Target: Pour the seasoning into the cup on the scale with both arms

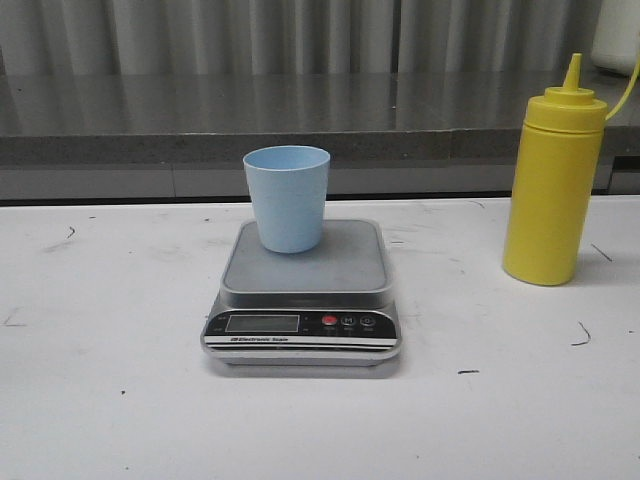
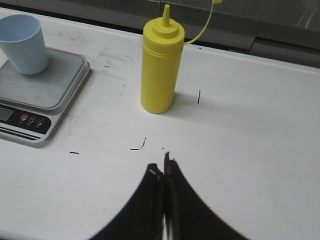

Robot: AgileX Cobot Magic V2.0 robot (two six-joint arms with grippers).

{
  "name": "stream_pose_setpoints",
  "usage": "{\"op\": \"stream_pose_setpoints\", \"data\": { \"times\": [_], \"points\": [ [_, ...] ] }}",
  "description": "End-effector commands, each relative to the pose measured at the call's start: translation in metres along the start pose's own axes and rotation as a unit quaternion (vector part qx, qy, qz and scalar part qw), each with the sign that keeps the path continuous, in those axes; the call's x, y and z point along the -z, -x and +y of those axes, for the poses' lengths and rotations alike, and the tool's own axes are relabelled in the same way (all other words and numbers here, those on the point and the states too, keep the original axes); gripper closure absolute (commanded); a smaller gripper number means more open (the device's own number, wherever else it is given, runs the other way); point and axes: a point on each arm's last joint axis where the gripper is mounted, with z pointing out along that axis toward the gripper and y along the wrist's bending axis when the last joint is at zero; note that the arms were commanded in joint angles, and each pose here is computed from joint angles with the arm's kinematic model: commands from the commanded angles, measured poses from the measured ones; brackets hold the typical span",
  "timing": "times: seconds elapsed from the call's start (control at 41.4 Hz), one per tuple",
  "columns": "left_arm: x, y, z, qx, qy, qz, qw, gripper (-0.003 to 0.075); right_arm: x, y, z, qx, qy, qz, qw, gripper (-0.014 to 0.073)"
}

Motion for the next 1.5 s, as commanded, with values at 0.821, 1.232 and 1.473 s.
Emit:
{"op": "stream_pose_setpoints", "data": {
  "times": [0.821, 1.232, 1.473],
  "points": [
    [0.001, 0.001, 0.000, 0.008, 0.001, -0.038, 0.999, 0.0740, -0.059, -0.124, -0.004, -0.007, -0.081, -0.260, 0.962, 0.0662],
    [0.001, 0.001, 0.000, 0.008, 0.001, -0.038, 0.999, 0.0740, -0.057, -0.119, -0.004, -0.003, -0.083, -0.306, 0.949, 0.0662],
    [0.001, 0.001, 0.000, 0.008, 0.001, -0.038, 0.999, 0.0740, -0.057, -0.119, -0.005, -0.004, -0.087, -0.305, 0.948, 0.0662]
  ]
}}
